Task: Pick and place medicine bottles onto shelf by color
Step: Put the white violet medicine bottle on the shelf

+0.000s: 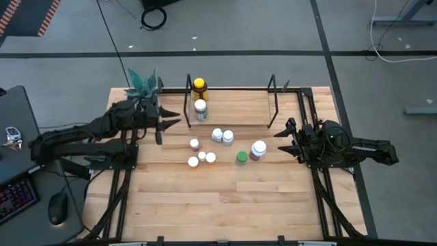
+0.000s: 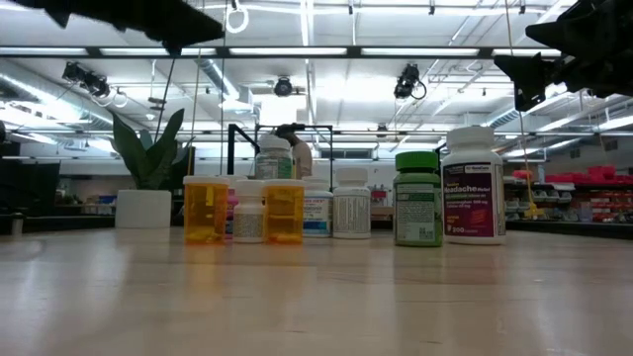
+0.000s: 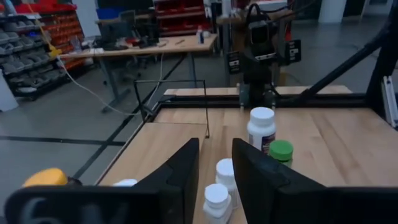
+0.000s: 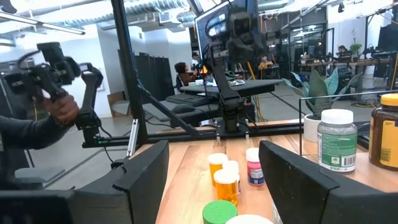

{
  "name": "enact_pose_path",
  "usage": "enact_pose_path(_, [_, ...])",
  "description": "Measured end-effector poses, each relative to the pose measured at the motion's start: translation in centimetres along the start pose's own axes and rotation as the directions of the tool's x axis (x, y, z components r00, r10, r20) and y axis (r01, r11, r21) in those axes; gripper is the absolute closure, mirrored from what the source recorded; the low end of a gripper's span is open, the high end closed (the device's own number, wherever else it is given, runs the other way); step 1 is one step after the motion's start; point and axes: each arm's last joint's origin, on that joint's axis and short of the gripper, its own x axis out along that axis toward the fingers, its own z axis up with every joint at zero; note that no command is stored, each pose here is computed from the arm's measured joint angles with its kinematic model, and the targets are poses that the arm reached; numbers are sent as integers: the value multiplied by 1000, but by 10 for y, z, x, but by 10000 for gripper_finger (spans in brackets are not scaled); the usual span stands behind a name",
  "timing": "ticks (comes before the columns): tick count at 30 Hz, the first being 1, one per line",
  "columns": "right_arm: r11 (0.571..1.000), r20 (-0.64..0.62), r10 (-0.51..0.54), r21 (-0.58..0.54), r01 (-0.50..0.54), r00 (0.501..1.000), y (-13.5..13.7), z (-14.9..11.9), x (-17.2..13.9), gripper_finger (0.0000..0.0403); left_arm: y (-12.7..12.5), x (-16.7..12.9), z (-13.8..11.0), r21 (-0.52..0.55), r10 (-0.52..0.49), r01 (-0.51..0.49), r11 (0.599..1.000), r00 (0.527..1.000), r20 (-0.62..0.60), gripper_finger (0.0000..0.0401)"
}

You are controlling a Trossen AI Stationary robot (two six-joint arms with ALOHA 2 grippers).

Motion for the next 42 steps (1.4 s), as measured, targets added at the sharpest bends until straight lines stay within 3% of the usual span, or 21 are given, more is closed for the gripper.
enact_pose_path(5, [1000, 0, 0, 0, 0, 1000, 0, 0, 0, 146, -3, -4, -27, -31, 8, -6, 1000, 998, 63, 303])
enact_pose_path(11, [1000, 0, 0, 0, 0, 1000, 0, 0, 0, 146, -6, -6, -47, -96, 10, 1, 995, 993, 115, 309])
enact_pose_path(17, [1000, 0, 0, 0, 0, 1000, 0, 0, 0, 146, -16, -10, -64, -96, -24, 43, 994, 981, 192, 328])
enact_pose_path(29, [1000, 0, 0, 0, 0, 1000, 0, 0, 0, 146, -34, -12, -89, -75, 24, -14, 997, 991, 133, 355])
enact_pose_path(42, [1000, 3, 0, -12, 0, 1000, 0, 0, 0, 146, -28, -24, -114, -65, 89, -81, 995, 986, 138, 392])
